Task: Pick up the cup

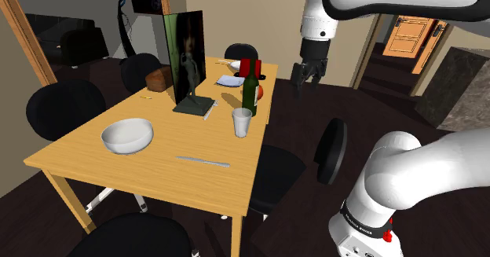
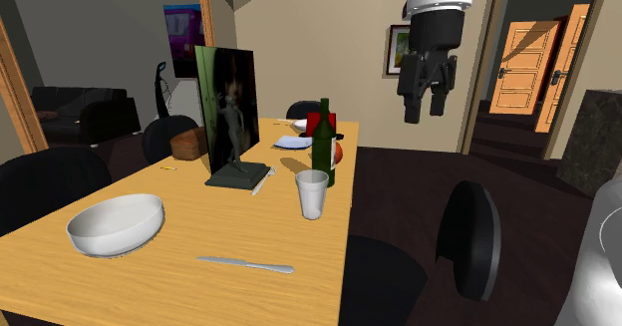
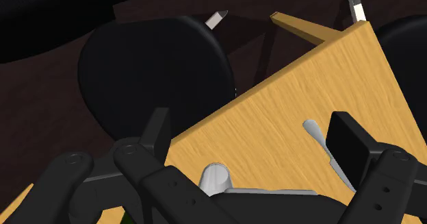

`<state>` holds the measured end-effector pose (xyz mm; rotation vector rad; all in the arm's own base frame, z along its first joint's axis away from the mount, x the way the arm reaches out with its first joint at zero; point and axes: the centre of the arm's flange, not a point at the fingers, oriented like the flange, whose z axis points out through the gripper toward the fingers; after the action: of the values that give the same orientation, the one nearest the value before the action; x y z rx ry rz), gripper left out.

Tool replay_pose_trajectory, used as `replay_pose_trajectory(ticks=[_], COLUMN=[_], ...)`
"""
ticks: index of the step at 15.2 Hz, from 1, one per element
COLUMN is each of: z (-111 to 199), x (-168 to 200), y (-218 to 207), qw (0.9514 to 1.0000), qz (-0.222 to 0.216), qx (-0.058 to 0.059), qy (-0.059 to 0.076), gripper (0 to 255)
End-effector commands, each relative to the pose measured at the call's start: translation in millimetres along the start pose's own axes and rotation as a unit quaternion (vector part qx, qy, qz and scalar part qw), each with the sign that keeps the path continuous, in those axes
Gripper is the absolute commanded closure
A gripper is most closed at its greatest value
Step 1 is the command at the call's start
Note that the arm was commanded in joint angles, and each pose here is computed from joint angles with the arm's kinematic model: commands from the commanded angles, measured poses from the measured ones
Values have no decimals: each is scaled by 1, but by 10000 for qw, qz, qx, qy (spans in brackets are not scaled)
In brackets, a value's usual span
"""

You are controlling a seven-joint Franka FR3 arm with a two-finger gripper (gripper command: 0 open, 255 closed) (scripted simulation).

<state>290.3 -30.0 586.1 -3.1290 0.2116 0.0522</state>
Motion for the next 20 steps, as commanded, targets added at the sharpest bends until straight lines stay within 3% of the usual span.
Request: replay_pose_trajectory(ticks=[1, 20], z=[0, 133], x=[0, 211], y=[0, 49], qw=[10000, 9992], qz=[0, 162], qx=[0, 355], qy=[0, -72], gripper=[0, 0])
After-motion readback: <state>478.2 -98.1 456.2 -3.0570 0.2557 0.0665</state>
